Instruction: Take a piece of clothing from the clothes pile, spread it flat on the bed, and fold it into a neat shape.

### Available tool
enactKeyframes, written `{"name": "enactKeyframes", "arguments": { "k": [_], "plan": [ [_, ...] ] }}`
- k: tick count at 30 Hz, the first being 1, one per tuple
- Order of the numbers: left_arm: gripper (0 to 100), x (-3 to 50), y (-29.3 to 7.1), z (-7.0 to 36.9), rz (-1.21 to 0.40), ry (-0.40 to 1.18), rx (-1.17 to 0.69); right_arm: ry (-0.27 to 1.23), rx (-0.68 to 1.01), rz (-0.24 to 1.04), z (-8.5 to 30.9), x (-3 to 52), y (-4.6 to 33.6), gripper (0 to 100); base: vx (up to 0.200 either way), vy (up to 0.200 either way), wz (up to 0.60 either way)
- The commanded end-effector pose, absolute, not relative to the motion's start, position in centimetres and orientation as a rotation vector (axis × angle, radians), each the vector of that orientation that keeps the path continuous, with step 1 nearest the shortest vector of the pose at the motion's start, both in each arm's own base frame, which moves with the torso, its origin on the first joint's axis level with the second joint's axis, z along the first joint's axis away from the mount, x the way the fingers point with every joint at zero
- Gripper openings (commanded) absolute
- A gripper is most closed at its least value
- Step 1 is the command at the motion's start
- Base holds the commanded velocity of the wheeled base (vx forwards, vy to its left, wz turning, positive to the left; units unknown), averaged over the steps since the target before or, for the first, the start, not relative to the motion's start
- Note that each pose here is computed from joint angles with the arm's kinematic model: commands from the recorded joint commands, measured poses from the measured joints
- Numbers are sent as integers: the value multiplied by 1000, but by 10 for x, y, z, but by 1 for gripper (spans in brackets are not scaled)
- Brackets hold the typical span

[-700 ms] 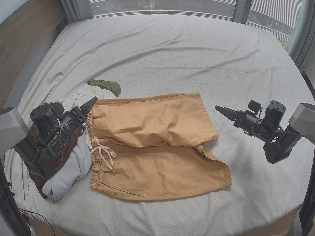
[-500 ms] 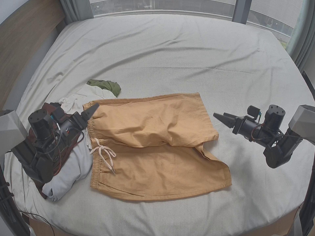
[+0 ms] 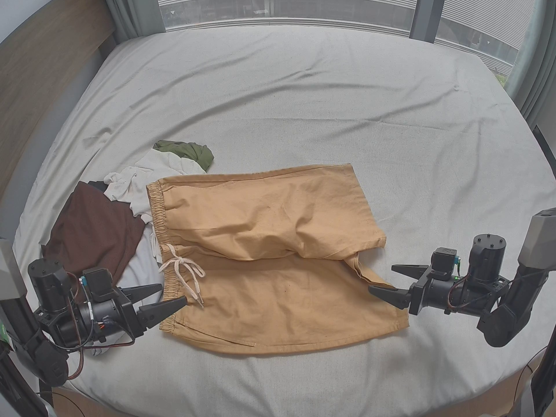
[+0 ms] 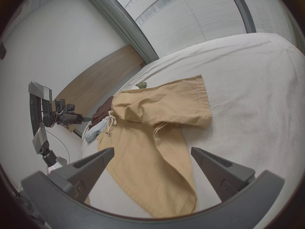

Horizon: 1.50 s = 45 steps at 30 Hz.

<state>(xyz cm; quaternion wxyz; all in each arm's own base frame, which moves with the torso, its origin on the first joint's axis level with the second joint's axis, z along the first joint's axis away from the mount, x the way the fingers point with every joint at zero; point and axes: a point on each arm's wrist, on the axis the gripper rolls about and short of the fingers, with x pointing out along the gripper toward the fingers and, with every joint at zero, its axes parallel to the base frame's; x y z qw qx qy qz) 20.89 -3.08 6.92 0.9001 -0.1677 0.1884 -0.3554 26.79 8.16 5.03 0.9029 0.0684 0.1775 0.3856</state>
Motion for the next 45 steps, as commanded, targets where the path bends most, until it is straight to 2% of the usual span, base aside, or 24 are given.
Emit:
{"name": "enactKeyframes", "arguments": {
  "k": [1, 11, 16, 36, 37, 45],
  "plan": [
    [100, 199, -29, 70, -729, 399, -350, 366, 139, 802, 53, 263, 82, 100, 0, 0, 0],
    [100, 204, -21, 55, -695, 438, -306, 361, 125, 756, 51, 268, 69, 100, 0, 0, 0],
    [100, 207, -18, 45, -684, 461, -272, 393, 93, 737, 37, 271, 63, 100, 0, 0, 0],
    [100, 207, -18, 47, -686, 452, -273, 494, 51, 742, 8, 264, 60, 100, 0, 0, 0],
    [100, 207, -18, 47, -687, 452, -273, 497, 52, 740, 8, 264, 59, 0, 0, 0, 0],
    [100, 206, -18, 47, -687, 454, -273, 567, 68, 729, 3, 250, 54, 0, 0, 0, 0]
  ]
}}
